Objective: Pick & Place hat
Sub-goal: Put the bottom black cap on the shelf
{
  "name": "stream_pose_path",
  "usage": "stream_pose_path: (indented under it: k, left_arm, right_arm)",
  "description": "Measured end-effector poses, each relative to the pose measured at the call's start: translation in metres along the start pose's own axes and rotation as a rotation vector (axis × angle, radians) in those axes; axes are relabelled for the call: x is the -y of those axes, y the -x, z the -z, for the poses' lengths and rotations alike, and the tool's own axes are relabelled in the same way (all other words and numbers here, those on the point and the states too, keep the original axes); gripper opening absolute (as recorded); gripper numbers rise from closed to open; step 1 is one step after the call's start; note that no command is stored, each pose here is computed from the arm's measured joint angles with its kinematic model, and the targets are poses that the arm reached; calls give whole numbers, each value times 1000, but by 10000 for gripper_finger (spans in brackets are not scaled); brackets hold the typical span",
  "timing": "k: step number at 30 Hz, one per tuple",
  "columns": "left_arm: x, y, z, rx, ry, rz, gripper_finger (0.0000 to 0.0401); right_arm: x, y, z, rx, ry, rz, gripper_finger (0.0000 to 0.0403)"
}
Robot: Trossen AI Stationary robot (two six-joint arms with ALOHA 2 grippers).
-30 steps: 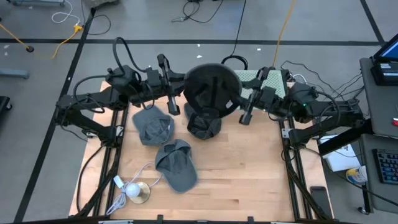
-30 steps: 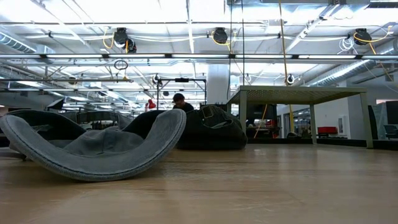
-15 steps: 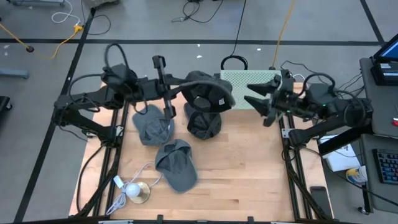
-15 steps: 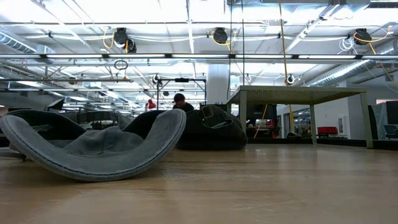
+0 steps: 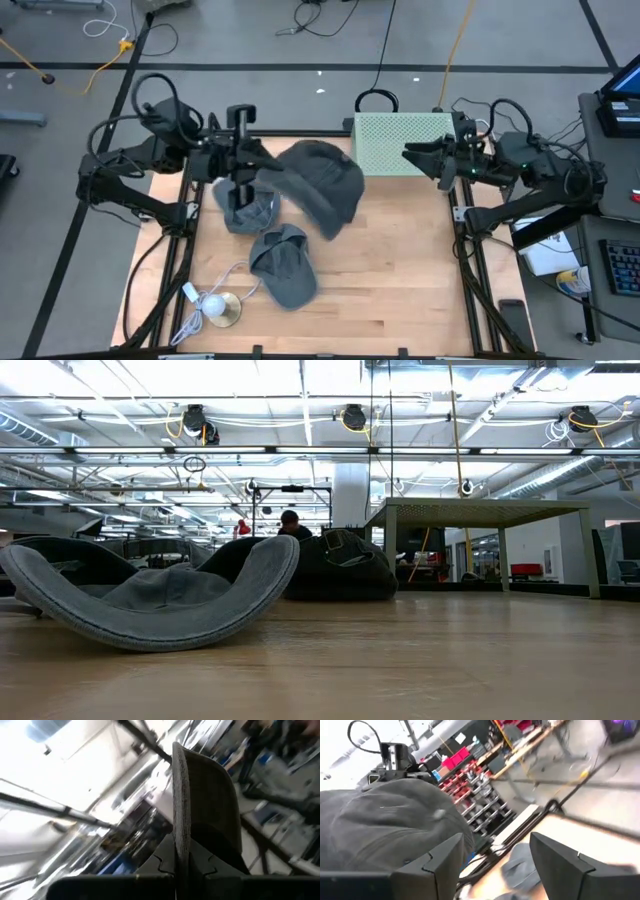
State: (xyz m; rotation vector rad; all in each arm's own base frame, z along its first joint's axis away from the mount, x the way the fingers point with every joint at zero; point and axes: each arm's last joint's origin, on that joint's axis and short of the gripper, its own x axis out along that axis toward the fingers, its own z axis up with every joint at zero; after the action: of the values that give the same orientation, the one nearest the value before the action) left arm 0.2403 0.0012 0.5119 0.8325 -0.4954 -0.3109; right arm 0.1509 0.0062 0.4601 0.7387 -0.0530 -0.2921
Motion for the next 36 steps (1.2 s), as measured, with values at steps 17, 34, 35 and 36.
stream_pose_path:
  k: [17, 34, 35, 36]
  left_arm:
    - [9, 3, -25, 278, -35, 208, 8]
    - [18, -33, 17, 212, -42, 141, 7]
    - [18, -34, 19, 206, -32, 142, 7]
    - [19, -35, 21, 202, -22, 144, 7]
  right_arm:
    - [8, -35, 11, -406, -526, -117, 239]
    - [-7, -73, 14, -513, -602, -352, 231]
    - [-7, -73, 14, -513, -603, -351, 231]
    - [-7, -74, 15, -515, -603, -349, 231]
